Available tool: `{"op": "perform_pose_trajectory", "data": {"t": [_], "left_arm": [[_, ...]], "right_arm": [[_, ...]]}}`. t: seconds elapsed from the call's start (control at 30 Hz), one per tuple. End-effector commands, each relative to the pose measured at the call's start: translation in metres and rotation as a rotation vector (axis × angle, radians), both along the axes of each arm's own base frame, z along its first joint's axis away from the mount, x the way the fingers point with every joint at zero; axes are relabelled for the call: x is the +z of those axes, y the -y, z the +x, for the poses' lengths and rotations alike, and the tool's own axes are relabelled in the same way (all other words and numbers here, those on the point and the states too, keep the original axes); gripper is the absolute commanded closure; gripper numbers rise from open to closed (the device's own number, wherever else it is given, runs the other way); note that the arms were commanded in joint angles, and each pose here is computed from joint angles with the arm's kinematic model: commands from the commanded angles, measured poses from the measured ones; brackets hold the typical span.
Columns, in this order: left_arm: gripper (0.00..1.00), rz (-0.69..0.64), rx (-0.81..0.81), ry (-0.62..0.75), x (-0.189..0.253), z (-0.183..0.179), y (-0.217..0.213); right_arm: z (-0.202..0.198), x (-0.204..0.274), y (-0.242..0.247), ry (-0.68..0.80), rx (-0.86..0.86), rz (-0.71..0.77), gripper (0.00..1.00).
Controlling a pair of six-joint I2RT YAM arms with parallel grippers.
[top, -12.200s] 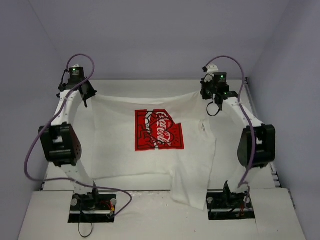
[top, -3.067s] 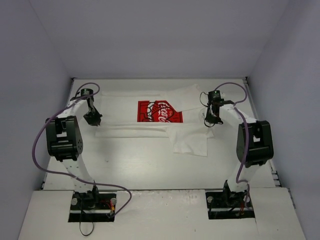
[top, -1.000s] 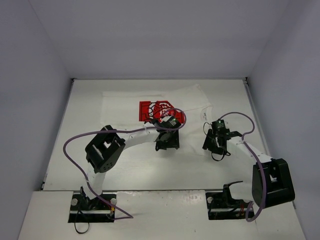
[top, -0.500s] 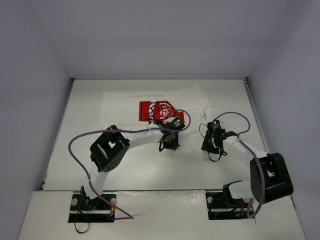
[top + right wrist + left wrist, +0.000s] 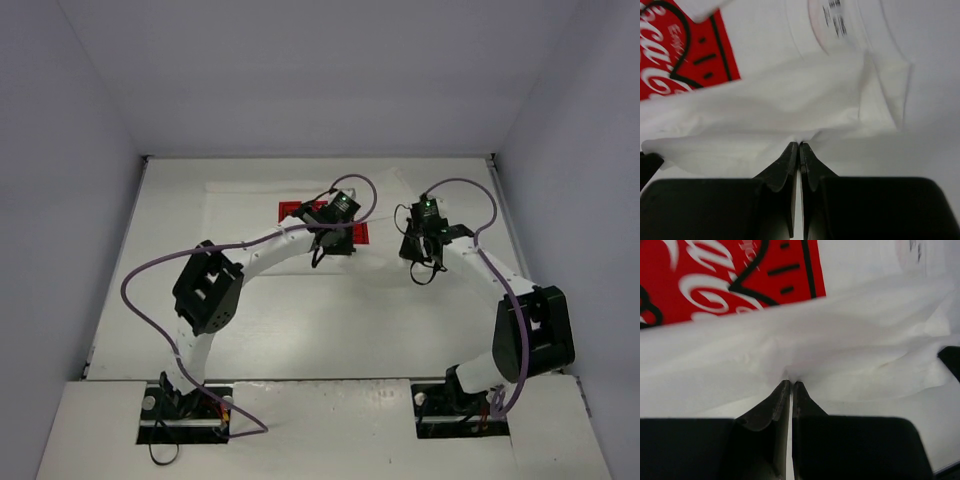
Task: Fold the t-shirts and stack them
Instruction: Fold the flattened tshirt in 1/3 of the way
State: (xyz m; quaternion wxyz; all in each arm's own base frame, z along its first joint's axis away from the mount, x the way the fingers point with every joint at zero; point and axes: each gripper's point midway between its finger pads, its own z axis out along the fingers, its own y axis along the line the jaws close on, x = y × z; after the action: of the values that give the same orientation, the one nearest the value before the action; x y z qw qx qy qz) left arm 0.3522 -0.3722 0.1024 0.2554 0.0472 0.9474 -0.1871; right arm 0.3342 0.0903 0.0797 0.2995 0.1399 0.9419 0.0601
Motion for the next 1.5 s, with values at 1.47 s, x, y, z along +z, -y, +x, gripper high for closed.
{"op": "perform_pose_trajectory", "data": {"t": [1.47], "left_arm": [[1.00, -0.136, 0.102, -0.024, 0.001, 0.043, -0.009]], "right_arm": [[0.063, -0.017, 0.036, 0.056, 0.009, -0.135, 1.00]]}}
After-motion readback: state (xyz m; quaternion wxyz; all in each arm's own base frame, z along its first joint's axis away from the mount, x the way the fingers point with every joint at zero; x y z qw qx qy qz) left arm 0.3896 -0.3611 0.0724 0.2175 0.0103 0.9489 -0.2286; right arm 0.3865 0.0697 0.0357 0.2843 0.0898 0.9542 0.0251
